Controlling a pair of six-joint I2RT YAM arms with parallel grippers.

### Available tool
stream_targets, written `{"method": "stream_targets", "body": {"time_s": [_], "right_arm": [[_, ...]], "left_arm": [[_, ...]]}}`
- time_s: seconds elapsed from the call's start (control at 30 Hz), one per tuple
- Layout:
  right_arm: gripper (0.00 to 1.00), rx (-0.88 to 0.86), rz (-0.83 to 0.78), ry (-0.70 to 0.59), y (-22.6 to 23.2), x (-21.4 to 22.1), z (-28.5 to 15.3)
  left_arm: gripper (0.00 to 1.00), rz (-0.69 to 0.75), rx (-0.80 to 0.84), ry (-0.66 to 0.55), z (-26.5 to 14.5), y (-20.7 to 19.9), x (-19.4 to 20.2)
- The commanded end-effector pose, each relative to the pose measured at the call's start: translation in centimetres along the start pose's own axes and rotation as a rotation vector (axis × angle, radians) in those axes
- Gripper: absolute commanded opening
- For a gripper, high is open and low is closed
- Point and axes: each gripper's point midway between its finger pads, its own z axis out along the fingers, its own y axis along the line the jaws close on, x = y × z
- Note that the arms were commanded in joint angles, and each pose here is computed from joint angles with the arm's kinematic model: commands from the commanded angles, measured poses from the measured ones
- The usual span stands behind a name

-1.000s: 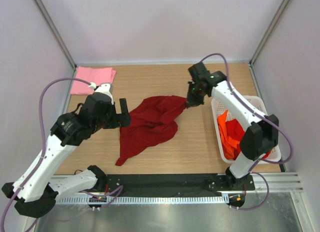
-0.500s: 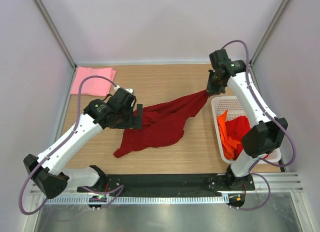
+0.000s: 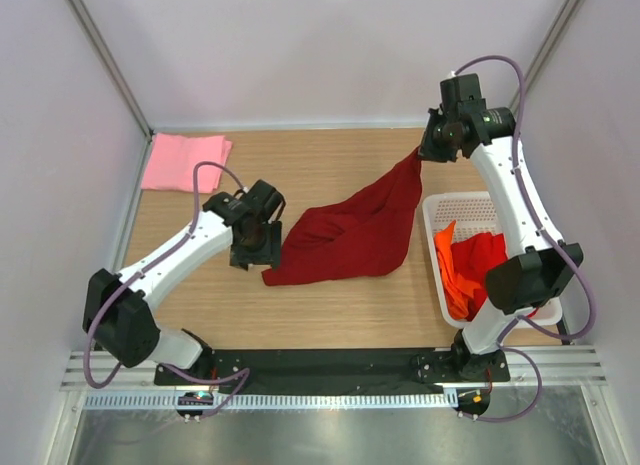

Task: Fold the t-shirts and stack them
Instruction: Flatten the tshirt out

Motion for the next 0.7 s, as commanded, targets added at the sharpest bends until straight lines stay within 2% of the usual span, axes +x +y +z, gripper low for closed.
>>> {"method": "stream_targets", "body": {"time_s": [0.0, 0.07, 0.2, 0.4, 0.47, 0.67], "right_arm": [[0.01, -0.048, -0.018, -0.016, 0.7, 0.0, -0.1], [0.01, -0.084, -0.023, 0.011, 1.2, 0.7, -0.1], [0.01, -0.1, -0.027, 0.032, 1.3, 1.3, 0.2], [0.01, -0.12, -0.036, 0.052, 1.5, 2.0, 0.3], [0.01, -0.114, -0.048, 0.057, 1.3, 2.2, 0.2], [0.01, -0.109, -0.062, 0.057, 1.0, 2.5, 0.0]], "left_arm": [[0.6, -0.091, 0.041, 0.005, 1.4, 1.2, -0.9], [0.57, -0.137, 0.117, 0.031, 2.4, 0.6, -1.4], [0.48, -0.187, 0.157, 0.086, 4.8, 0.5, -1.7], [0.35, -0.198, 0.116, 0.136, 8.0, 0.6, -1.8], [0.36, -0.22, 0.085, 0.144, 8.6, 1.2, -1.8], [0.48, -0.321, 0.053, 0.181, 9.9, 1.9, -1.6]]}}
